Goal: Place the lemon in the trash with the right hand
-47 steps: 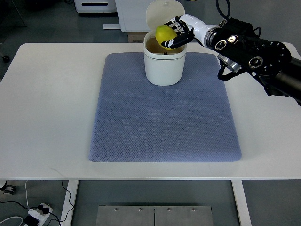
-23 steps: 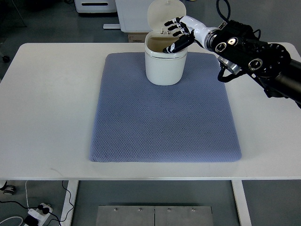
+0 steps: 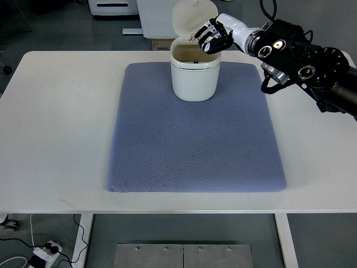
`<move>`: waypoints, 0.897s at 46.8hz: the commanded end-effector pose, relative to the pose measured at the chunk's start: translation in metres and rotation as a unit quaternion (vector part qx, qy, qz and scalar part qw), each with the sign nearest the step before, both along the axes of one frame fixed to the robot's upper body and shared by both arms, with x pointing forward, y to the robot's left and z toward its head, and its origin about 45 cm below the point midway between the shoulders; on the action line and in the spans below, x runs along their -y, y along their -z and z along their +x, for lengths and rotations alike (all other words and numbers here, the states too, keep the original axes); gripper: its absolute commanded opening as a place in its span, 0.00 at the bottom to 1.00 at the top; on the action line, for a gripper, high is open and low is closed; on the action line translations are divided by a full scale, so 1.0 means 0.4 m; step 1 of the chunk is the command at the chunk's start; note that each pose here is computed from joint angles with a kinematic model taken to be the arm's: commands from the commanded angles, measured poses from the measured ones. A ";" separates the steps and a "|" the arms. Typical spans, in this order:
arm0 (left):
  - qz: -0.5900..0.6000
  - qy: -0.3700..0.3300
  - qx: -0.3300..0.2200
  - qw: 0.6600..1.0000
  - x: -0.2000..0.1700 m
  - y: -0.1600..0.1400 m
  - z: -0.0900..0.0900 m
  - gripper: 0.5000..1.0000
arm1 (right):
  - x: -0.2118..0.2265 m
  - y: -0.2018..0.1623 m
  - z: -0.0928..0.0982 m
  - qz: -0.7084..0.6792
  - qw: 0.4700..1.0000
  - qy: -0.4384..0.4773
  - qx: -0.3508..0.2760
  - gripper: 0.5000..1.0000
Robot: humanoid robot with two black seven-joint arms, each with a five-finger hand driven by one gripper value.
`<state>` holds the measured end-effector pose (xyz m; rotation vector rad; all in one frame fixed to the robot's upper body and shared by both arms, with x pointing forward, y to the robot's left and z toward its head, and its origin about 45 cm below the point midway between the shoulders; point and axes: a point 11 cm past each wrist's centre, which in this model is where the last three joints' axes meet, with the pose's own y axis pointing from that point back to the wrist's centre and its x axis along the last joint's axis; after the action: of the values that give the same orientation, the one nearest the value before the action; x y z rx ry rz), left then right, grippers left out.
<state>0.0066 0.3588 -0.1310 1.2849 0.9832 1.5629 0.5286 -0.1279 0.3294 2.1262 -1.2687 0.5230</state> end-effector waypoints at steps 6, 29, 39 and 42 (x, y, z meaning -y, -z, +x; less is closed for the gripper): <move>-0.001 0.000 0.000 1.000 0.001 0.000 0.000 1.00 | 0.098 -0.025 0.016 0.001 1.000 0.026 0.000 0.13; 0.000 0.000 0.000 1.000 0.000 0.000 0.000 1.00 | 0.307 -0.045 0.027 0.049 0.993 0.105 0.000 0.98; 0.000 0.000 0.000 1.000 0.000 0.000 0.000 1.00 | 0.342 -0.036 0.019 0.113 0.986 0.123 -0.004 1.00; 0.000 -0.001 0.000 1.000 0.000 0.000 0.000 1.00 | 0.355 -0.020 0.015 0.132 0.983 0.131 -0.010 1.00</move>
<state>0.0065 0.3588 -0.1311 1.2848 0.9836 1.5630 0.5357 -0.2657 0.3422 2.1045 -1.6249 0.2700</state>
